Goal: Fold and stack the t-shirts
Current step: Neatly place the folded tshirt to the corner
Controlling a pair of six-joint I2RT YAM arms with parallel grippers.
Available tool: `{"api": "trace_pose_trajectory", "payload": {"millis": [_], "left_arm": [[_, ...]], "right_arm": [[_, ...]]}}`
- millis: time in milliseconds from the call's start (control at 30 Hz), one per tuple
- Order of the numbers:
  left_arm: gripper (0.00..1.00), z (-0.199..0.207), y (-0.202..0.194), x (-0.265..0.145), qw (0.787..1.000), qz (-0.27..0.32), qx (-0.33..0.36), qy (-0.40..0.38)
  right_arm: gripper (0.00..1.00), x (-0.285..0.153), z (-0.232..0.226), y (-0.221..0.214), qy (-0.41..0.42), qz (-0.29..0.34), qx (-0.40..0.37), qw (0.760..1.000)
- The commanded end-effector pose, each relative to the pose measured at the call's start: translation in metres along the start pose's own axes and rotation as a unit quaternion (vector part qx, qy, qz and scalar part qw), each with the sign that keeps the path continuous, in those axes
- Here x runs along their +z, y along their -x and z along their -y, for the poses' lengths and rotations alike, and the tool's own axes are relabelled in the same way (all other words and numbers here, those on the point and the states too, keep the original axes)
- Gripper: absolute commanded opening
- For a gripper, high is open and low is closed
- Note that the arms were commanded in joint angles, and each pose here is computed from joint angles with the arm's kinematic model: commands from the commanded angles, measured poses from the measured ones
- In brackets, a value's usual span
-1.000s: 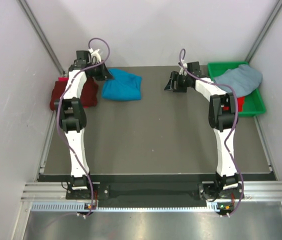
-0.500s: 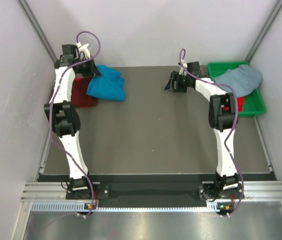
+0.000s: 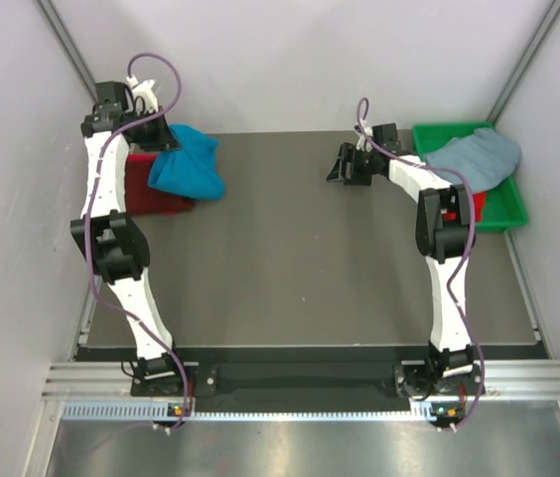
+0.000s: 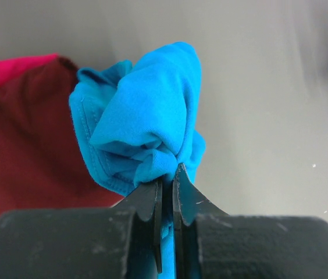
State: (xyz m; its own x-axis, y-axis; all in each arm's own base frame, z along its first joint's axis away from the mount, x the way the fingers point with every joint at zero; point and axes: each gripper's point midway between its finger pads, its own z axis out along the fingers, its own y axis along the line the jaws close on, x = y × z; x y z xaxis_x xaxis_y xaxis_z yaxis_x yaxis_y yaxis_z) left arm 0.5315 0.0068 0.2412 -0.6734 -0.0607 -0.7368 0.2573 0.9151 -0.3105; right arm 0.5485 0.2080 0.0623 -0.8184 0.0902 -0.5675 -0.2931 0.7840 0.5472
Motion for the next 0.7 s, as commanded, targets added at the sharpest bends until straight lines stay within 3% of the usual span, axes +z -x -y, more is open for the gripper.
{"api": "trace_pose_trajectory", "payload": {"millis": [0,333,667], "left_arm": [[0.00,0.005,0.014,-0.036,0.999,0.019,0.034,0.025],[0.00,-0.049,-0.003,-0.035,0.989,-0.023,0.043,0.137],[0.00,-0.062,0.009,-0.052,0.980,-0.007,0.056,0.193]], "right_arm": [[0.70,-0.024,-0.029,0.031,0.024,0.042,-0.033,0.998],[0.70,-0.022,-0.031,0.024,0.032,0.035,-0.021,0.999],[0.69,-0.022,-0.031,0.018,0.037,0.030,-0.015,0.999]]}}
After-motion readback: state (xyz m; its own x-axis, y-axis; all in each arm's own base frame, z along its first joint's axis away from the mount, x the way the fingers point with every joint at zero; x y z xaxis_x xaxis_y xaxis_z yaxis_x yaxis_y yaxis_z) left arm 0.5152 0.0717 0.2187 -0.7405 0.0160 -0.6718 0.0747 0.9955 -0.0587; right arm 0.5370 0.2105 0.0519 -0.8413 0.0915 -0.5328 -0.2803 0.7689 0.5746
